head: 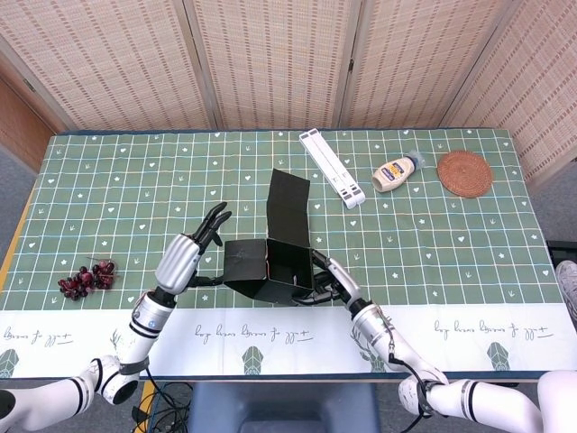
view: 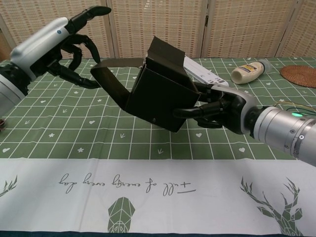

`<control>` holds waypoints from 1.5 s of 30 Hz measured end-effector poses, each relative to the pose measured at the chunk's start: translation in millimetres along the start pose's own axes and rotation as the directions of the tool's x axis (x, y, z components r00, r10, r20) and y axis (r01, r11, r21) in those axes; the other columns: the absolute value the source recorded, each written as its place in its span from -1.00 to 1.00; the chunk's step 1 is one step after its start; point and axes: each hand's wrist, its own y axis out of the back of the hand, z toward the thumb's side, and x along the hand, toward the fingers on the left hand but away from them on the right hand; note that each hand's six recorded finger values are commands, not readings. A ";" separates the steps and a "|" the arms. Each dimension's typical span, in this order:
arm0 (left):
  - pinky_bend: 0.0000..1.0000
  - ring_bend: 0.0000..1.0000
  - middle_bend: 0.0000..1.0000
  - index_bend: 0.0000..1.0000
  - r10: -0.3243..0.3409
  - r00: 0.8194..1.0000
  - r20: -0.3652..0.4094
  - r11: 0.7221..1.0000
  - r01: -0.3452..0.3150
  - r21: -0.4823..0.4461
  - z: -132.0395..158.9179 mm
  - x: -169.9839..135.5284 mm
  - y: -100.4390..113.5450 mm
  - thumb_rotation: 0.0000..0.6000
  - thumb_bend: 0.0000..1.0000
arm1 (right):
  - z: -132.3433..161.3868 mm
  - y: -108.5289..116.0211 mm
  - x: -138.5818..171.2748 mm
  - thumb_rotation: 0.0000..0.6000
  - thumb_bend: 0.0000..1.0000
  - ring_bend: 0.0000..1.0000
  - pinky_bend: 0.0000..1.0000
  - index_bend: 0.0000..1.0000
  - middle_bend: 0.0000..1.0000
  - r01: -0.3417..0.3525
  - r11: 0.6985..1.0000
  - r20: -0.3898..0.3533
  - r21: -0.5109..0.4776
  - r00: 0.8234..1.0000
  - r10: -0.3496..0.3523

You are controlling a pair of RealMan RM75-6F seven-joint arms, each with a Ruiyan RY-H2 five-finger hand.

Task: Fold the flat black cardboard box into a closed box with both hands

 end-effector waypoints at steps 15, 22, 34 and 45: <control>0.55 -0.11 -1.00 -1.00 -0.035 0.999 0.007 0.999 0.035 -0.028 8.4 -1.6 -13.7 1.00 -0.81 | -3.6 -6.6 -1.6 1.00 -0.66 0.73 1.00 -0.27 0.01 -0.015 1.000 0.008 0.018 1.000 0.015; 0.55 -0.10 -1.00 -1.00 -0.036 0.998 0.046 0.999 0.037 -0.027 18.5 5.1 -12.2 1.00 -0.81 | -5.3 -7.3 -1.6 1.00 -0.64 0.73 1.00 -0.27 0.00 -0.016 0.998 0.009 0.053 1.000 0.015; 0.55 -0.06 -0.85 -0.60 -0.122 0.987 0.110 0.990 0.113 0.083 15.2 6.1 -26.3 1.00 -0.81 | -7.4 -14.5 -14.0 1.00 -0.62 0.73 1.00 -0.27 0.00 -0.033 0.980 0.017 0.197 0.999 0.030; 0.55 0.02 -0.60 -0.36 -0.175 0.964 0.201 0.973 0.139 0.184 10.7 0.4 -42.5 1.00 -0.81 | -12.3 -18.7 -23.6 1.00 -0.62 0.73 1.00 -0.27 0.00 -0.021 0.970 0.018 0.242 1.000 0.017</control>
